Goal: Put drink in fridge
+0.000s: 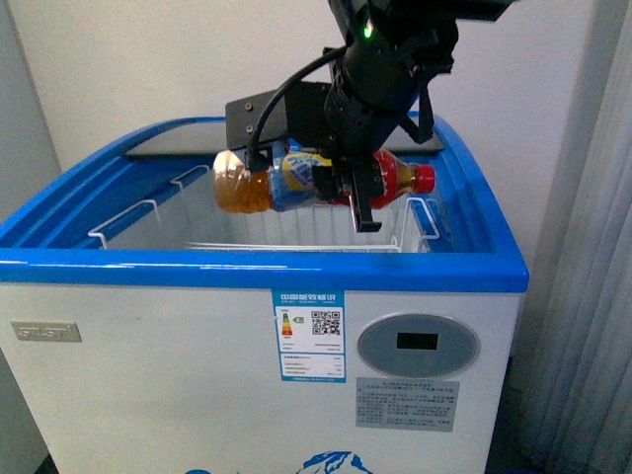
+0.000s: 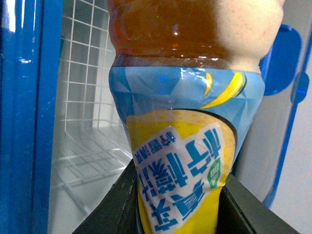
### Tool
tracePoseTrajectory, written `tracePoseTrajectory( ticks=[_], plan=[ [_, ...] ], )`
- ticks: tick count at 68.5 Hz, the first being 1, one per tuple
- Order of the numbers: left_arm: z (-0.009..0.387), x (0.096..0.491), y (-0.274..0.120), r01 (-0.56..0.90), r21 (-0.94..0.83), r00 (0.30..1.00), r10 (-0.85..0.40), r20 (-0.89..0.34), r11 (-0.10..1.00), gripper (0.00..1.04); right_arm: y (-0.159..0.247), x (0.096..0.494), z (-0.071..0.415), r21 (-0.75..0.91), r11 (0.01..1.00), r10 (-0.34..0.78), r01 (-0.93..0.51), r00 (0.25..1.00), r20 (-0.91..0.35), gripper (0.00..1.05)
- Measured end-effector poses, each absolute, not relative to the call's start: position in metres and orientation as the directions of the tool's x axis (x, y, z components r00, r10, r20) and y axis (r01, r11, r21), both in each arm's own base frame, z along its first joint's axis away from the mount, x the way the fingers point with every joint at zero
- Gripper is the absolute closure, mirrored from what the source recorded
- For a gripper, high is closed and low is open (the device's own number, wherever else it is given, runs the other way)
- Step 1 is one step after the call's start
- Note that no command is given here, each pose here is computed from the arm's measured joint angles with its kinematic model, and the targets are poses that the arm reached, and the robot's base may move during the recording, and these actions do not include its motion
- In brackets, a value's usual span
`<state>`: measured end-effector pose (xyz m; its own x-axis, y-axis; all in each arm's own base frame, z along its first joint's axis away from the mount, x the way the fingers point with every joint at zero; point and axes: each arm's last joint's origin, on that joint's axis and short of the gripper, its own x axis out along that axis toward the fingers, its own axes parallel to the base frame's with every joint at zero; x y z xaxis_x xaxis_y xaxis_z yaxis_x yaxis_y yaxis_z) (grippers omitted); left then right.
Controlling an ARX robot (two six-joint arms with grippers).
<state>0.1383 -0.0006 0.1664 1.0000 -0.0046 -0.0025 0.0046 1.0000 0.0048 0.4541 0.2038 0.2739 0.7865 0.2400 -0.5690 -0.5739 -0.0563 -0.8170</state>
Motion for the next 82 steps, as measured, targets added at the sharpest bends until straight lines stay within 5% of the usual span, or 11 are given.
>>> tracePoseTrajectory(
  ticks=[15, 39, 46, 53, 63, 74, 82],
  plan=[
    [0.17, 0.127, -0.001, 0.005, 0.005, 1.0, -0.005, 0.011, 1.0, 1.02, 0.212, 0.462, 0.251, -0.823, -0.039, 0.253, -0.566, 0.791, -0.556, 0.72],
    [0.171, 0.116, -0.001, 0.005, 0.005, 1.0, -0.005, 0.015, 1.0, 1.02, 0.204, 0.44, 0.283, -0.836, 0.037, 0.325, -0.548, 0.798, -0.508, 0.07],
    [0.172, 0.114, -0.001, 0.005, 0.005, 1.0, -0.005, 0.015, 1.0, 1.02, 0.195, 0.424, 0.308, -0.852, 0.1, 0.366, -0.514, 0.815, -0.449, 0.08],
    [0.171, 0.112, 0.0, 0.005, 0.005, 1.0, -0.005, 0.015, 1.0, 1.02, 0.18, 0.4, 0.333, -0.855, 0.224, 0.38, -0.467, 0.85, -0.365, 0.08],
    [0.171, 0.109, 0.0, 0.005, 0.005, 1.0, -0.005, 0.015, 1.0, 1.02, 0.137, 0.344, 0.362, -0.757, 0.558, 0.239, -0.341, 0.939, -0.247, 0.08],
    [0.167, 0.1, 0.0, 0.005, 0.004, 1.0, -0.005, -0.011, 1.0, 1.02, 0.086, 0.258, 0.358, -0.453, 0.848, 0.13, -0.275, 0.936, -0.327, 0.08],
    [0.168, 0.097, 0.0, 0.005, 0.005, 1.0, -0.005, 0.008, 1.0, 1.02, 0.061, 0.179, 0.338, -0.213, 0.952, 0.116, -0.22, 0.903, -0.413, 0.08]
  ],
)
